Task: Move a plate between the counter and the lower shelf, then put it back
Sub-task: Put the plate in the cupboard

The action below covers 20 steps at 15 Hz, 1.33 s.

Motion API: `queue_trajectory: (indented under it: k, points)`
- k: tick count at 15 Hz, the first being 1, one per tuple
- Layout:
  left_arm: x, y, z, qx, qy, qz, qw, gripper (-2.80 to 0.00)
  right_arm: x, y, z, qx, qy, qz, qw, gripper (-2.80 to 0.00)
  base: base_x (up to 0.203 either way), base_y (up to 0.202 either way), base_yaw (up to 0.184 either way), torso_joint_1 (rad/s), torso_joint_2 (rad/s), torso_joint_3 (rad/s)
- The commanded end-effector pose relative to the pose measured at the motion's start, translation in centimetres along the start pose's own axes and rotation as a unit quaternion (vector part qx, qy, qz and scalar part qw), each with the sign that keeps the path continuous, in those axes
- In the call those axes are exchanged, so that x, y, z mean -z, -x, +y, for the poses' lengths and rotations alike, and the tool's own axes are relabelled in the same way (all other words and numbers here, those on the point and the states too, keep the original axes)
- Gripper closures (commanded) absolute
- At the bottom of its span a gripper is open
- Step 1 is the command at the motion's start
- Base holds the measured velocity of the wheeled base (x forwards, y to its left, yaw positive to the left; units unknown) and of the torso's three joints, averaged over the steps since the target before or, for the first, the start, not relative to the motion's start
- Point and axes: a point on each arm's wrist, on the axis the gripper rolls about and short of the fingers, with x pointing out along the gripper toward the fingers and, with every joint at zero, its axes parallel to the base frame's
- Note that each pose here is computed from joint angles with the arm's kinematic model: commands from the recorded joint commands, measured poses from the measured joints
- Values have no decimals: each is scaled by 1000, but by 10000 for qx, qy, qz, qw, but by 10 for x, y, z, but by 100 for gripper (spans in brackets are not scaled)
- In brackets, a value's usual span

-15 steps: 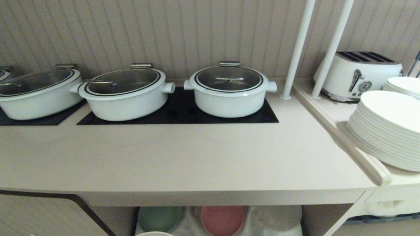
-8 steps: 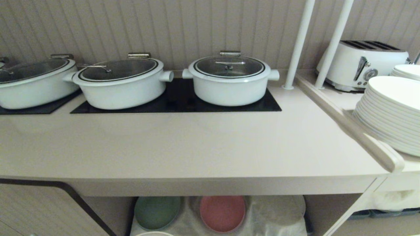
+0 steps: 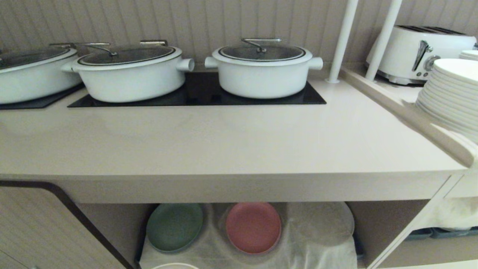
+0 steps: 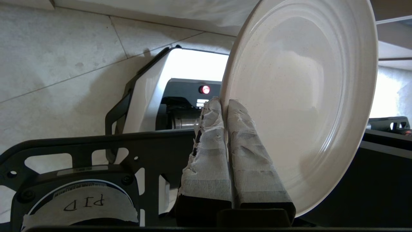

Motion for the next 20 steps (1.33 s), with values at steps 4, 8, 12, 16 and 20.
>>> queue_trajectory:
  k: [4,8,12,16,20]
  points:
    - [0,0,0,1,21,3,10000,0,0,0,0,6,-4,7,10000,0,0,0,0,-213,509,283]
    - [1,0,1,-3,30,19,10000,0,0,0,0,5,-4,7,10000,0,0,0,0,-195,488,285]
    - [1,0,1,-1,30,18,10000,0,0,0,0,-1,-11,6,10000,0,0,0,0,-171,467,286]
    - [1,0,1,-4,38,21,10000,0,0,0,0,5,-27,0,10000,0,0,0,0,-146,461,307]
    - [1,0,1,-2,39,31,10000,0,0,0,0,6,-27,7,10000,0,0,0,0,-90,333,244]
